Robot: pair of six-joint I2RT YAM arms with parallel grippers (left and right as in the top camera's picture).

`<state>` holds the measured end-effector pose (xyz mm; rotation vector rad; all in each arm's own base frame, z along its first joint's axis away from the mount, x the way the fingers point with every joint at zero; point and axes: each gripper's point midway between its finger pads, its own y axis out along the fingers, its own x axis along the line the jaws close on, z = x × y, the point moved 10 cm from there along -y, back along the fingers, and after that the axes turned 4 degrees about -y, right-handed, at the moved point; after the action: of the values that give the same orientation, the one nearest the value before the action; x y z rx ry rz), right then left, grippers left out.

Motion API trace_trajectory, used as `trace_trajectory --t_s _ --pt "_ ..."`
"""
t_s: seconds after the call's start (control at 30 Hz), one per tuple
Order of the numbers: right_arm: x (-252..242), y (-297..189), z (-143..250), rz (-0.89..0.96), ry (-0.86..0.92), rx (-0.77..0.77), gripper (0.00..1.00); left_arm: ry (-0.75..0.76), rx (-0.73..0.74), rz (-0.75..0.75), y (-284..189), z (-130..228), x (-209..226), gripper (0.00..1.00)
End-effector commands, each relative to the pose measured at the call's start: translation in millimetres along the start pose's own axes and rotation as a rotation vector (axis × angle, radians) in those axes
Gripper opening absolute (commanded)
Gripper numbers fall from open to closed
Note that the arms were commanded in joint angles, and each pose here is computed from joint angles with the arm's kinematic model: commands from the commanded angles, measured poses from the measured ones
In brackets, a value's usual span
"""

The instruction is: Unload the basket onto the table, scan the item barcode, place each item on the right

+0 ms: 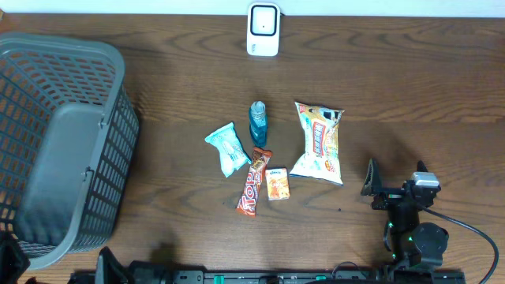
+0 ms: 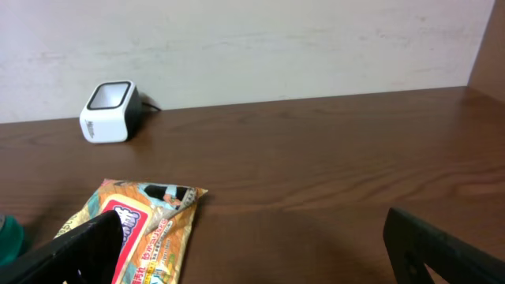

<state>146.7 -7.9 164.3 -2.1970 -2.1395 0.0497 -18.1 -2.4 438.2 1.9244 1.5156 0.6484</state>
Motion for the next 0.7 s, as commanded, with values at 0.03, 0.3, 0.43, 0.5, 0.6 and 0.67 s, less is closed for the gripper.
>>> trace_trajectory --t_s 0.03,0.3,0.43,0.5,0.6,0.67 --pt "-0.5 -0.2 0.5 0.004 -0.006 0.001 0.99 0.016 0.011 -0.014 1.9 10.9 1.4 1.00" --pt "-0.5 -0.2 0.5 0.004 -0.006 0.001 0.99 0.016 0.018 -0.014 1.9 12.4 1.4 0.99" --pt "-0.5 -0.2 0.6 0.004 -0.006 0.001 0.99 0.022 0.025 -0.042 2.8 17.5 3.2 0.99" --pt "-0.5 -0.2 0.5 0.004 -0.006 0.001 0.99 0.033 0.031 -0.056 3.5 21.9 3.7 0.99" --pt "-0.5 -0.2 0.5 0.004 -0.006 0.001 0.99 0.054 0.035 -0.078 4.5 28.0 4.4 0.99" --pt "-0.5 -0.2 0.5 0.004 -0.006 0.001 0.99 0.065 0.038 -0.094 4.7 29.8 4.8 1.00"
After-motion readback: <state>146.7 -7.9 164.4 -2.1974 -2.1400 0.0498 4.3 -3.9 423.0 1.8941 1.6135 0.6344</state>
